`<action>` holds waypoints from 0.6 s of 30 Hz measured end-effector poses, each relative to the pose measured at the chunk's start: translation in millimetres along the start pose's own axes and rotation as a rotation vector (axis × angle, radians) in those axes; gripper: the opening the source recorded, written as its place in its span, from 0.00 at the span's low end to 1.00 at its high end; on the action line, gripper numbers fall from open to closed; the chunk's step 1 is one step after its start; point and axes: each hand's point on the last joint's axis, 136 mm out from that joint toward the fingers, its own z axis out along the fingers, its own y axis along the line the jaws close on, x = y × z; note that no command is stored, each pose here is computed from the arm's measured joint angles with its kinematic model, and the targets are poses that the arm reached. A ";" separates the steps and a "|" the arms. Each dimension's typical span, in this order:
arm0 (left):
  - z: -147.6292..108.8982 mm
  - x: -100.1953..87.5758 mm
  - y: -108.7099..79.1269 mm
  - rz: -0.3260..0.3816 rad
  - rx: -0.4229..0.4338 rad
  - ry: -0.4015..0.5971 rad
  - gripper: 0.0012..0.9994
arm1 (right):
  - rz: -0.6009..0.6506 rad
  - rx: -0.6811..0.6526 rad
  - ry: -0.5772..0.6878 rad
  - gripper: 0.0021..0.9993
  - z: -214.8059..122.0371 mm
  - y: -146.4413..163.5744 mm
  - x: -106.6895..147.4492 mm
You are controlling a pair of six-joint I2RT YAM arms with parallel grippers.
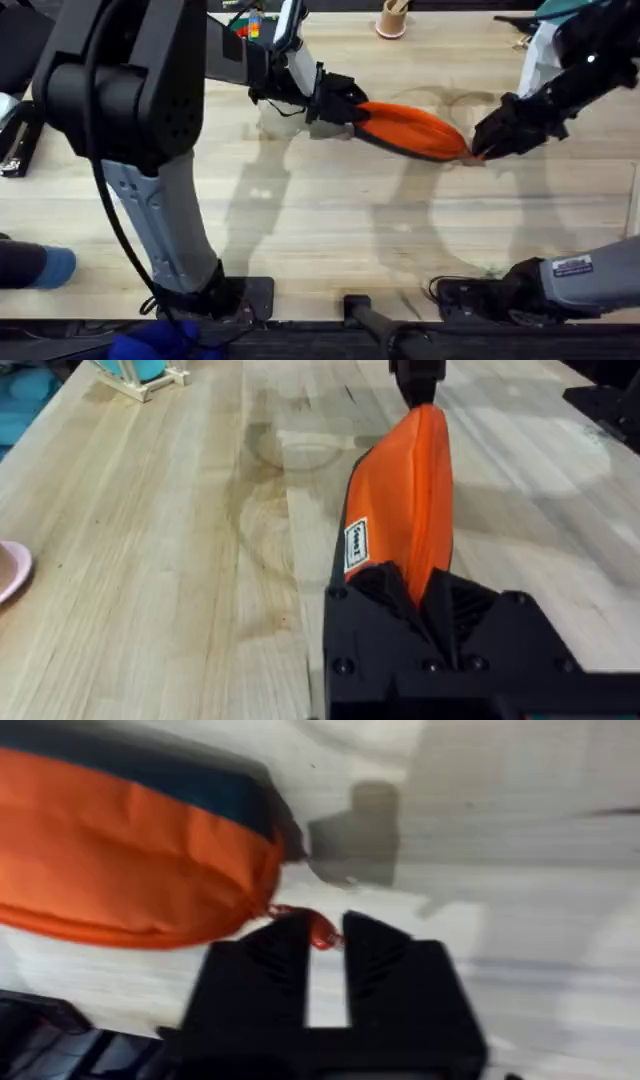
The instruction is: Unzip the bag, pick up the pens from the table one at a time and place them inside, then zip the bag closed.
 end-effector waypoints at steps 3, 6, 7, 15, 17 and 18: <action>-1.6 0.9 1.4 0.001 -0.007 0.004 0.04 | 0.010 0.038 0.013 0.55 -11.9 -6.5 1.8; -4.8 1.7 3.1 0.000 -0.015 0.005 0.04 | 0.016 0.061 0.007 0.95 -21.4 -9.8 -0.3; -5.7 1.9 3.6 -0.001 -0.017 0.005 0.04 | 0.016 0.066 0.003 0.98 -24.3 -10.1 -1.4; -6.7 2.1 4.1 -0.001 -0.020 0.005 0.04 | -0.015 0.090 -0.022 1.00 -41.8 -2.5 -9.2; -6.7 2.1 4.2 -0.001 -0.020 0.005 0.04 | -0.035 0.093 -0.033 1.00 -44.8 3.2 -12.4; -6.7 2.1 4.1 -0.001 -0.020 0.005 0.04 | -0.043 0.094 -0.038 1.00 -46.0 5.8 -13.8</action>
